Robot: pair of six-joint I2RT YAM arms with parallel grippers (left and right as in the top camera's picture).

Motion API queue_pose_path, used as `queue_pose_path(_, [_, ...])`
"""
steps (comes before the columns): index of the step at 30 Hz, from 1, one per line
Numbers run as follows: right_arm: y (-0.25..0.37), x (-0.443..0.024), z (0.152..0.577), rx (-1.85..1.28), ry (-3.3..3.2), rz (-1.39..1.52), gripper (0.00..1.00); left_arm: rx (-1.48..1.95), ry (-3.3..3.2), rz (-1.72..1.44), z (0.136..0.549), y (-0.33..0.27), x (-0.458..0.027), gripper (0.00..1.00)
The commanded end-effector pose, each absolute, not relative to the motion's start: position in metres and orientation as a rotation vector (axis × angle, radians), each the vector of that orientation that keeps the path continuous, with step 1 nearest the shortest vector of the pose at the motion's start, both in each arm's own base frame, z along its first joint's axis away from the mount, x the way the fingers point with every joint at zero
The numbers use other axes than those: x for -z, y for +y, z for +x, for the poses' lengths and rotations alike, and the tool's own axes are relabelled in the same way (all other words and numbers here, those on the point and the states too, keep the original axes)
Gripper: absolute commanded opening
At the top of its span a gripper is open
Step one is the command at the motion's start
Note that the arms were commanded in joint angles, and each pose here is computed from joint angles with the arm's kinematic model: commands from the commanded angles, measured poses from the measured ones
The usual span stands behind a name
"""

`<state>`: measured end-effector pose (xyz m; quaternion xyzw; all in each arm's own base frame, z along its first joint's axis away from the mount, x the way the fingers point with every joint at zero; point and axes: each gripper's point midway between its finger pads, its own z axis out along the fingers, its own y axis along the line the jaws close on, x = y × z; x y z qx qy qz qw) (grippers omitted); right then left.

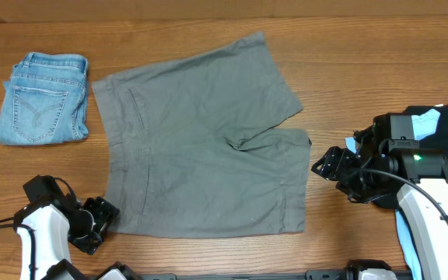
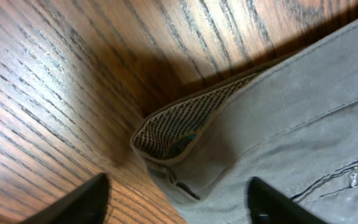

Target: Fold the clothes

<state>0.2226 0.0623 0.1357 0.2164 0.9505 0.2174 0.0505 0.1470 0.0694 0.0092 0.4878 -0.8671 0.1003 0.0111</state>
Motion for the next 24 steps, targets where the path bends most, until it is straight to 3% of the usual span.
queue_pose_path(1, [0.061, -0.134, 0.222, -0.655, 2.892, 0.659, 0.78, -0.274, -2.675, 1.563, 0.143, 0.073, -0.005, 0.57])
queue_pose_path(4, [0.061, -0.134, 0.222, -0.653, 2.893, 0.66, 0.78, -0.274, -2.691, 1.571, 0.146, 0.075, -0.005, 0.27])
queue_pose_path(6, [0.059, -0.133, 0.223, -0.635, 2.893, 0.664, 0.79, -0.274, -2.691, 1.574, 0.146, 0.075, -0.005, 0.16])
queue_pose_path(10, [0.055, -0.128, 0.221, -0.591, 2.904, 0.68, 0.82, -0.283, -2.686, 1.571, 0.146, 0.074, -0.005, 0.05])
queue_pose_path(14, [0.053, -0.111, 0.212, -0.566, 2.945, 0.756, 0.82, -0.327, -2.686, 1.545, 0.146, 0.068, -0.006, 0.05])
queue_pose_path(15, [0.053, -0.106, 0.21, -0.564, 2.955, 0.776, 0.82, -0.328, -2.687, 1.535, 0.145, 0.067, -0.006, 0.18])
queue_pose_path(16, [0.053, -0.1, 0.208, -0.562, 2.967, 0.789, 0.82, -0.324, -2.674, 1.528, 0.142, 0.066, -0.006, 0.46])
queue_pose_path(17, [0.053, -0.096, 0.207, -0.56, 2.976, 0.793, 0.82, -0.325, -2.663, 1.521, 0.139, 0.064, -0.006, 0.65])
queue_pose_path(18, [0.053, -0.091, 0.206, -0.559, 2.986, 0.799, 0.82, -0.328, -2.653, 1.519, 0.138, 0.062, -0.007, 0.94])
queue_pose_path(19, [0.053, -0.088, 0.205, -0.56, 2.993, 0.804, 0.82, -0.337, -2.651, 1.518, 0.138, 0.061, -0.007, 1.0])
queue_pose_path(24, [0.056, -0.082, 0.203, -0.577, 3.006, 0.811, 0.81, -0.249, -2.669, 1.591, 0.143, 0.076, -0.004, 1.0])
